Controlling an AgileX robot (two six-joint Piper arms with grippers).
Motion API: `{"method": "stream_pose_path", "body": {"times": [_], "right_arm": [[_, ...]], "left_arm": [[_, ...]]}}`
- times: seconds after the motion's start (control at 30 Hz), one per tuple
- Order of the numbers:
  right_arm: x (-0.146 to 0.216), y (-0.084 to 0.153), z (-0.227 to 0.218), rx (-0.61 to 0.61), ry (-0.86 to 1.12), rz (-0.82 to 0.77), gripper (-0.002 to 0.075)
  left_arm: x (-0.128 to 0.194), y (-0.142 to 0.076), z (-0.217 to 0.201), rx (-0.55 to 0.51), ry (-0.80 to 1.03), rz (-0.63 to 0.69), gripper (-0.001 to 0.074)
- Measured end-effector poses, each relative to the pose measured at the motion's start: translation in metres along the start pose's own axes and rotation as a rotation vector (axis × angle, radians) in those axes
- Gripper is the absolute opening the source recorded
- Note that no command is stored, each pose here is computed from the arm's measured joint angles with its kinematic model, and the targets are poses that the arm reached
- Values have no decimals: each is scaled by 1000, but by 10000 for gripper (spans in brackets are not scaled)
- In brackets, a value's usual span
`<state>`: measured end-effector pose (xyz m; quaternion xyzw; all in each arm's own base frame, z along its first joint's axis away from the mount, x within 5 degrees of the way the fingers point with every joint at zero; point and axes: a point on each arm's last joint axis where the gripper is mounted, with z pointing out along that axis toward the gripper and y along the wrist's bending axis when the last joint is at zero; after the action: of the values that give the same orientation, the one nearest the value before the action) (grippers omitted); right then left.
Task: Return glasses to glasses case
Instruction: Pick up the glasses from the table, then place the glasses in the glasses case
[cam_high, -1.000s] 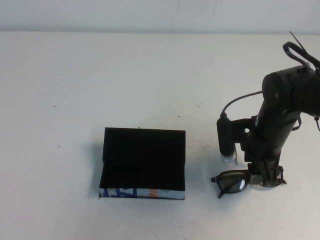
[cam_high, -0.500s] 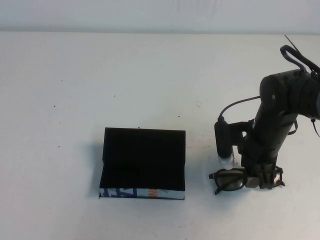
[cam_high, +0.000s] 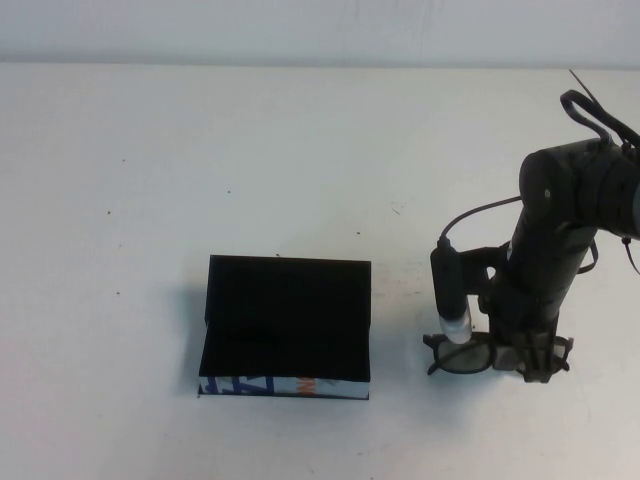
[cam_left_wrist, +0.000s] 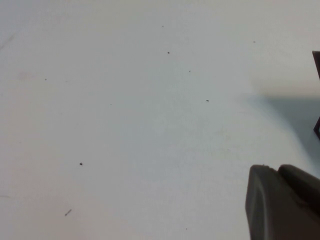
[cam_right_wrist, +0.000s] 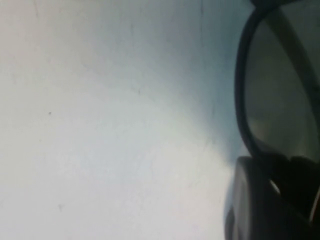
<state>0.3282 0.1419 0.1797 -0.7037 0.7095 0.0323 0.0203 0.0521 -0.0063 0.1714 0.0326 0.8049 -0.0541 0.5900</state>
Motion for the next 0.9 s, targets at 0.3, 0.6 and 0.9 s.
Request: {"method": "stream_pose_path", "body": {"times": [0.3,0.6,0.9], "right_arm": [[1,5,0,-51,15,2,70],[-26,36,-34,-68,-18,70,69],[-96,62,-79,34,-110,2,69]], "left_arm": [[0,0,0,0,0,0,0],[0,0,0,0,0,0,0],[0,0,0,0,0,0,0]]}}
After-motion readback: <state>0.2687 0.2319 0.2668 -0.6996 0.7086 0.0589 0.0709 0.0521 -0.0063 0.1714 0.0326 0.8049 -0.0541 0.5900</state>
